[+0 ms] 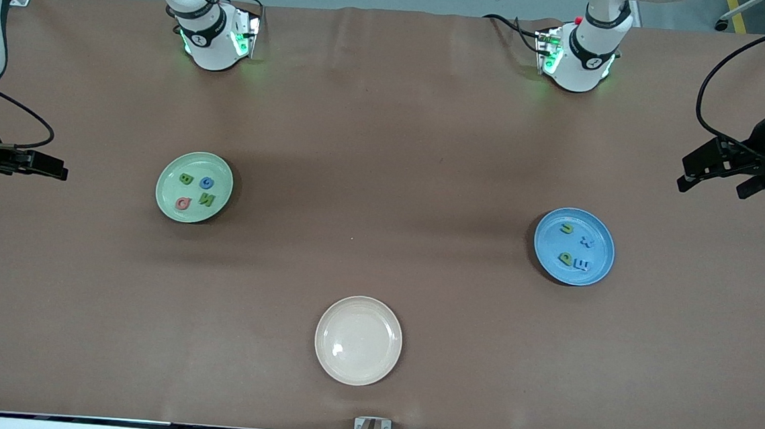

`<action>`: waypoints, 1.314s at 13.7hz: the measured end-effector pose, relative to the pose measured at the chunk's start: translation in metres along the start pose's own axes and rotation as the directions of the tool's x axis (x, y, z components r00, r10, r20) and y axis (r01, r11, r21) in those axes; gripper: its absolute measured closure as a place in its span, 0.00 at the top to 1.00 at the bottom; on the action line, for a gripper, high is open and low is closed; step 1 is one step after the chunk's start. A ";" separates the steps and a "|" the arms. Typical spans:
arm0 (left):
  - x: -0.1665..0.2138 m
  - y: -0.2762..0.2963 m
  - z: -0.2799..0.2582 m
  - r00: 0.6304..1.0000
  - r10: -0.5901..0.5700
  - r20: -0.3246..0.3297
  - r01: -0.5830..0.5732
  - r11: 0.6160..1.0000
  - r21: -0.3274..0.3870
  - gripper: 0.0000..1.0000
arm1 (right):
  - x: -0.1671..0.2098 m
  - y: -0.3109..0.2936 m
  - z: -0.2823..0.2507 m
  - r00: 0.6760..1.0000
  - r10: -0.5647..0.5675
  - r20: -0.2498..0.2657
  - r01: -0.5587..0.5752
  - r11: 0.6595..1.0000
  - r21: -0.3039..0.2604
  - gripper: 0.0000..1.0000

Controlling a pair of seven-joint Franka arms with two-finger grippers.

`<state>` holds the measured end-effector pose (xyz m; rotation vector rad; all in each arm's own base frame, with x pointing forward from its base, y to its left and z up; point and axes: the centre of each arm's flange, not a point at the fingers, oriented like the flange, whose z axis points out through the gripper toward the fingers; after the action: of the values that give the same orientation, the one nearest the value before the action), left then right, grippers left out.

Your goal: Sort upper and lower case letters into plates

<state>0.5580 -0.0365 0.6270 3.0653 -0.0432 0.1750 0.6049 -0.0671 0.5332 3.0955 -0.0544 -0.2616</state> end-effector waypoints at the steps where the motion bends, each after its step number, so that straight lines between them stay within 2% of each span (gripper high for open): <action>1: 0.000 0.000 0.000 1.000 0.000 0.000 0.000 1.000 0.000 1.00 | 0.000 0.000 -0.003 1.000 0.000 -0.005 0.000 1.000 0.000 1.00; 10: -0.003 0.002 -0.011 1.000 0.004 -0.020 -0.004 1.000 -0.001 1.00 | 0.000 -0.008 -0.027 0.999 -0.014 -0.050 0.014 1.000 -0.001 1.00; 14: -0.005 0.006 -0.018 0.999 0.012 -0.032 -0.012 1.000 -0.001 1.00 | 0.000 -0.015 -0.027 0.999 -0.025 -0.046 0.025 1.000 -0.001 1.00; 18: -0.005 0.005 -0.025 0.999 0.009 -0.047 -0.009 1.000 -0.001 1.00 | -0.004 -0.015 -0.025 1.000 -0.025 -0.016 0.025 1.000 0.002 1.00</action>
<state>0.5503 -0.0394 0.6513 3.0592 -0.0550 0.2467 0.6056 -0.0514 0.5577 3.1017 -0.0149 -0.2382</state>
